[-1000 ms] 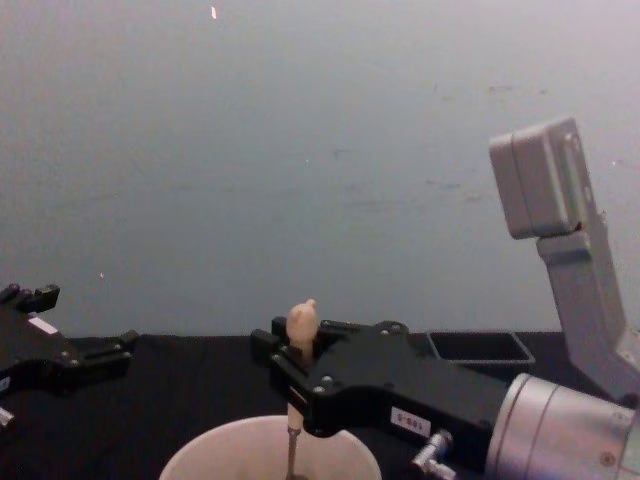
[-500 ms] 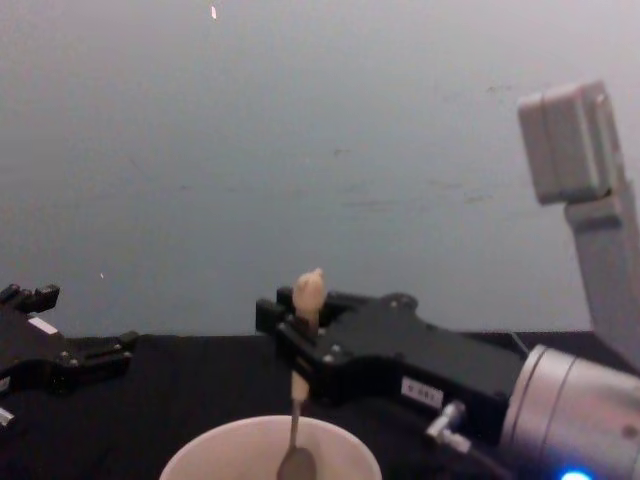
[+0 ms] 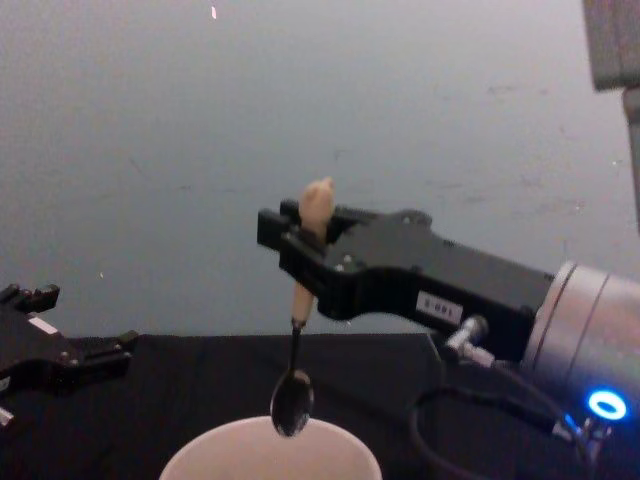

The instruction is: Pick up the stirring spoon with one hand, stir inside the cup, then place it back in its original position.

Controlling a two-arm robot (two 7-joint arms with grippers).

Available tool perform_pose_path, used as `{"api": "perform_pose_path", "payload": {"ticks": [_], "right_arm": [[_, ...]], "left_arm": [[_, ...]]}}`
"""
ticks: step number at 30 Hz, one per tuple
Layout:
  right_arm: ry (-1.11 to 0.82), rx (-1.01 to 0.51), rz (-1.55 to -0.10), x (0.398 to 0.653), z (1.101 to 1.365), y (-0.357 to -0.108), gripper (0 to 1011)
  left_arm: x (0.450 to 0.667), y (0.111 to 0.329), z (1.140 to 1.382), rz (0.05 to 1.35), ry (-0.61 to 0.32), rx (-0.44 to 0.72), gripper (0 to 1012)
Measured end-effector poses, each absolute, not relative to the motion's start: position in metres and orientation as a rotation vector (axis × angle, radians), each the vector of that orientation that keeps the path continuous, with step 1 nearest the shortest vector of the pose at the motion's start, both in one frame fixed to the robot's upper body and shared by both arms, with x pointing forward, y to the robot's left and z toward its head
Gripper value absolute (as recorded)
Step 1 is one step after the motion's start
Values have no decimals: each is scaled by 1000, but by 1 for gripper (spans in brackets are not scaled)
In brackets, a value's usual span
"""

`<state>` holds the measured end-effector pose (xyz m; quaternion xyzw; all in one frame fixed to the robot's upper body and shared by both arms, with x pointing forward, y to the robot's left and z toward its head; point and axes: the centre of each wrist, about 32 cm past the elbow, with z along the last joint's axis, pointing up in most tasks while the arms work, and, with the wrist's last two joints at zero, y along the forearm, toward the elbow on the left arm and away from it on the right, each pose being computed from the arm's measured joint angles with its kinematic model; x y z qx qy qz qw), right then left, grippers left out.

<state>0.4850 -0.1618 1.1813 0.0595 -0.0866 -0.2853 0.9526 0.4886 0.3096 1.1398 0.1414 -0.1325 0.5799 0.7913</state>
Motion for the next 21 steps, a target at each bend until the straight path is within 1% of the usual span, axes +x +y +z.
{"api": "perform_pose_path", "payload": {"ticks": [9,21], "right_arm": [[-222,163,-589,484,1198,-167,164],[-256,174,-688,487,1214,-184,164]], "left_arm": [[489,310,1140,1248,-285,304,1001],[489,310,1140,1248,-285,304,1001]]}}
